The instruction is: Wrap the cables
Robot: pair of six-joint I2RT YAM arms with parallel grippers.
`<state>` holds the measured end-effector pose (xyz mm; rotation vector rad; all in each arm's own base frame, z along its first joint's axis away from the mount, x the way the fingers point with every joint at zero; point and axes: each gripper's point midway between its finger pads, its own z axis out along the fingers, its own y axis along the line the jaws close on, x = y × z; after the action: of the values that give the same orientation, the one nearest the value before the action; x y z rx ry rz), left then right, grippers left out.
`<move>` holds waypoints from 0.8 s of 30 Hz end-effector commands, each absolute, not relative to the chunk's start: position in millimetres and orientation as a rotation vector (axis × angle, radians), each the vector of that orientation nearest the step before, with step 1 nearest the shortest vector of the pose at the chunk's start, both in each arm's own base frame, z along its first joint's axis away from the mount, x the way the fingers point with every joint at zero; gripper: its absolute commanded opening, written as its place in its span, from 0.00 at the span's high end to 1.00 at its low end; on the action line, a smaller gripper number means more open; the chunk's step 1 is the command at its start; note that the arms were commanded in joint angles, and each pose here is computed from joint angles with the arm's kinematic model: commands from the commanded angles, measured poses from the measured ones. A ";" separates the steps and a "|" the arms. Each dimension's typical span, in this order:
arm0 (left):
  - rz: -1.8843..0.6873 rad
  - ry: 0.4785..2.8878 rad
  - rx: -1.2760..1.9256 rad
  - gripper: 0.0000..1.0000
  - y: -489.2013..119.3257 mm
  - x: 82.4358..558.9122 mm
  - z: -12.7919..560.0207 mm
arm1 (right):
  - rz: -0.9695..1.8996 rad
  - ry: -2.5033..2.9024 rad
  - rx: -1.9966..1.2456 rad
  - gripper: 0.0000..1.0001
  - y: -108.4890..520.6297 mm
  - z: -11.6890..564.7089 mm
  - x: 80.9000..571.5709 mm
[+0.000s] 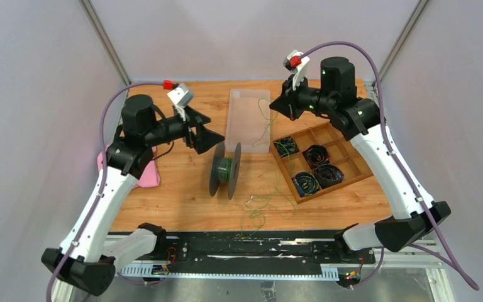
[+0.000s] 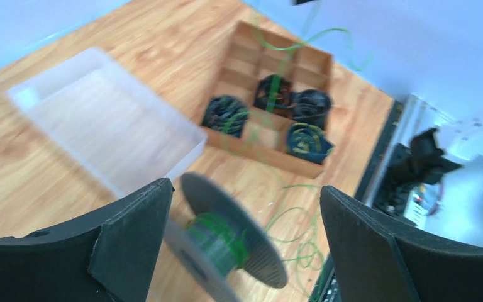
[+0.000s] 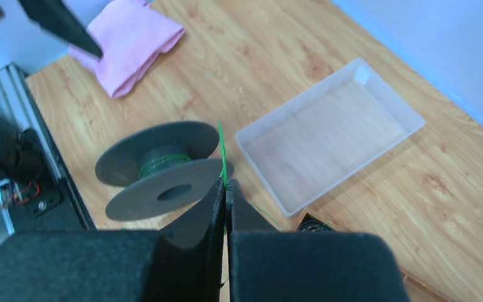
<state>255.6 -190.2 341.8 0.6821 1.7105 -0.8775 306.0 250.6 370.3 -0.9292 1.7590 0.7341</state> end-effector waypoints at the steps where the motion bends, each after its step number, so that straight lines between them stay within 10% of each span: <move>1: -1.055 1.662 0.812 0.10 -241.0 244.8 361.2 | 0.731 1.741 -0.775 0.99 254.2 400.6 310.7; 24: -1.468 1.592 0.776 0.29 -343.5 256.4 387.0 | 0.703 1.748 -0.746 0.99 251.4 396.3 312.9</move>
<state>259.5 -336.4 371.9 0.7832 1.6450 -1.4198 316.2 248.1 393.8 -0.7492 1.7607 0.6933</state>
